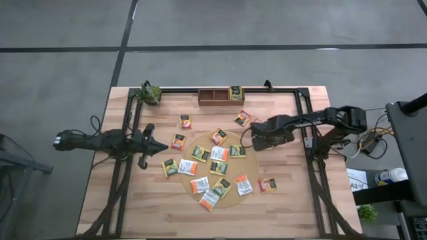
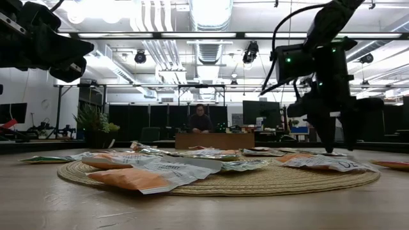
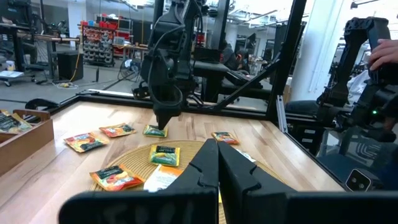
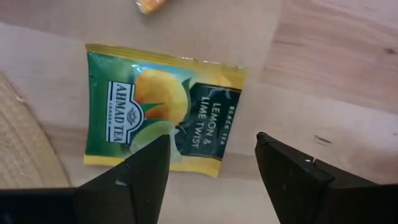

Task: Pick & Place Tea
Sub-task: Put the yellow tea bag into the right section of the wooden organizer

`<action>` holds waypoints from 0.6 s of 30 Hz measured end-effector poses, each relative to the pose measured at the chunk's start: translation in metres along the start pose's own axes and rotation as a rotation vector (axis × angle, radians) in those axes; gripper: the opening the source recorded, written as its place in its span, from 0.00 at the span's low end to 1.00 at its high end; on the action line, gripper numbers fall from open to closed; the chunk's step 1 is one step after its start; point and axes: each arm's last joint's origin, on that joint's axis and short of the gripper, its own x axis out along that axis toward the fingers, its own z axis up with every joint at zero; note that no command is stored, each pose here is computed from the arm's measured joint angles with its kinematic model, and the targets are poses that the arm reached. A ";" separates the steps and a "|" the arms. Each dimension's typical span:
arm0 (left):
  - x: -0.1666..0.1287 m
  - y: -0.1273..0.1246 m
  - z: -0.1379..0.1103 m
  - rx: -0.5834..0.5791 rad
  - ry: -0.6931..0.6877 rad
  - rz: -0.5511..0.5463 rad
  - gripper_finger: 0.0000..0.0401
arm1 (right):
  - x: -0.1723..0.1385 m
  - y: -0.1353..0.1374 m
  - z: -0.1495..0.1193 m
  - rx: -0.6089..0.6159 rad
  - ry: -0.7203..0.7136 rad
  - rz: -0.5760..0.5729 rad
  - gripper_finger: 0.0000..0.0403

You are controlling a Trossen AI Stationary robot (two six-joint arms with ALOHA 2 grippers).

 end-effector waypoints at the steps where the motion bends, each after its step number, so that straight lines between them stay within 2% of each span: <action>1: 0.000 0.000 0.000 0.000 0.000 0.000 0.00 | 0.000 0.001 0.001 0.002 -0.004 0.009 0.57; 13: 0.000 0.000 0.000 0.000 0.000 0.000 0.00 | 0.008 0.007 0.010 0.031 -0.016 0.033 0.53; 18: 0.000 0.000 0.000 0.000 0.000 0.000 0.00 | 0.012 0.010 0.011 0.031 -0.017 0.043 0.48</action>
